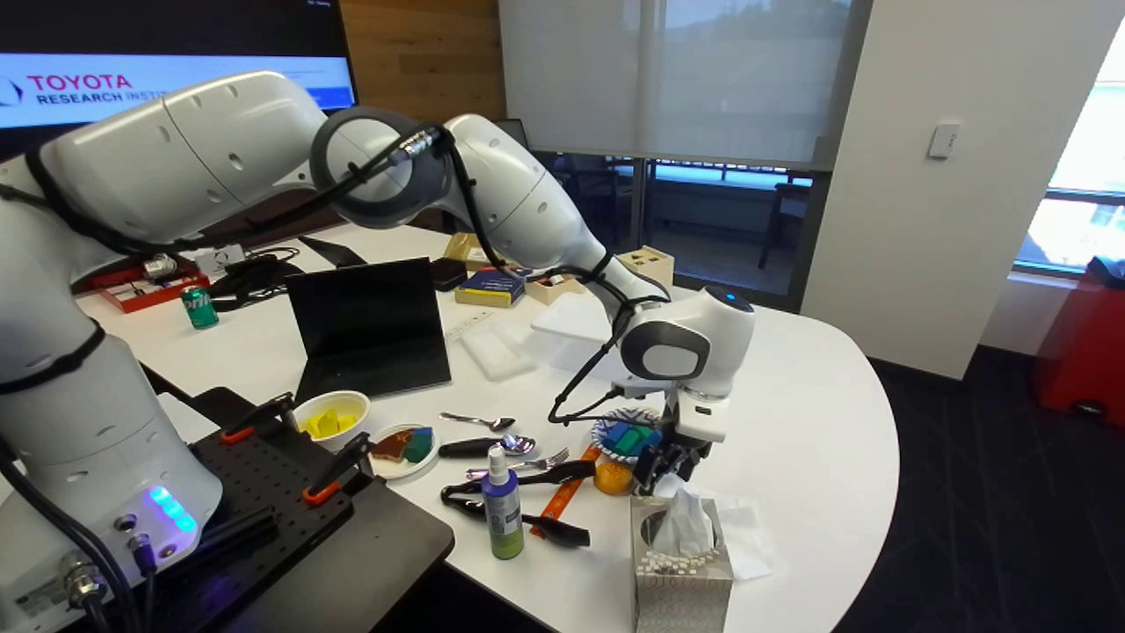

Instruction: Use the tissue to clean the laptop's screen

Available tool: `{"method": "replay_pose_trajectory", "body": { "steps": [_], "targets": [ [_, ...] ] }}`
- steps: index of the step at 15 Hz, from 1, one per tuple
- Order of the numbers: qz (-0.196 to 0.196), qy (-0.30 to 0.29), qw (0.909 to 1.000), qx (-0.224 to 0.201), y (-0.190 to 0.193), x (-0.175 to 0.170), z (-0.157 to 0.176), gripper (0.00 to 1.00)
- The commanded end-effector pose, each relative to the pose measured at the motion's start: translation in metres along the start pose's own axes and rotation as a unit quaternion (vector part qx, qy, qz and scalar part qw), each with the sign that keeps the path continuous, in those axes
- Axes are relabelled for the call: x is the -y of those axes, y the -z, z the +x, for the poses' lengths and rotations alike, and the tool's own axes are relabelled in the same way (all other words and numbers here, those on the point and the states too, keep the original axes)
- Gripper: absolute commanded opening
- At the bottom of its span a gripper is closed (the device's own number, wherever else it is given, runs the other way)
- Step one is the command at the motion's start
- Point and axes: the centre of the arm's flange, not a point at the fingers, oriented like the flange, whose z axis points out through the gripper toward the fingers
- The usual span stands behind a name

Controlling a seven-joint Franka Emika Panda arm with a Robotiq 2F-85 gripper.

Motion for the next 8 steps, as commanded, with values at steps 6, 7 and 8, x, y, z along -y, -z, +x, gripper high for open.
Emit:
{"method": "replay_pose_trajectory", "body": {
  "steps": [6, 7, 8],
  "targets": [
    [-0.041, 0.004, 0.9991, -0.007, -0.017, 0.011, -0.006, 0.33],
    [-0.04, 0.005, 0.9991, -0.007, -0.02, 0.011, -0.008, 0.27],
    [-0.04, 0.007, 0.9992, -0.006, -0.021, 0.011, -0.01, 0.18]
  ]
}}
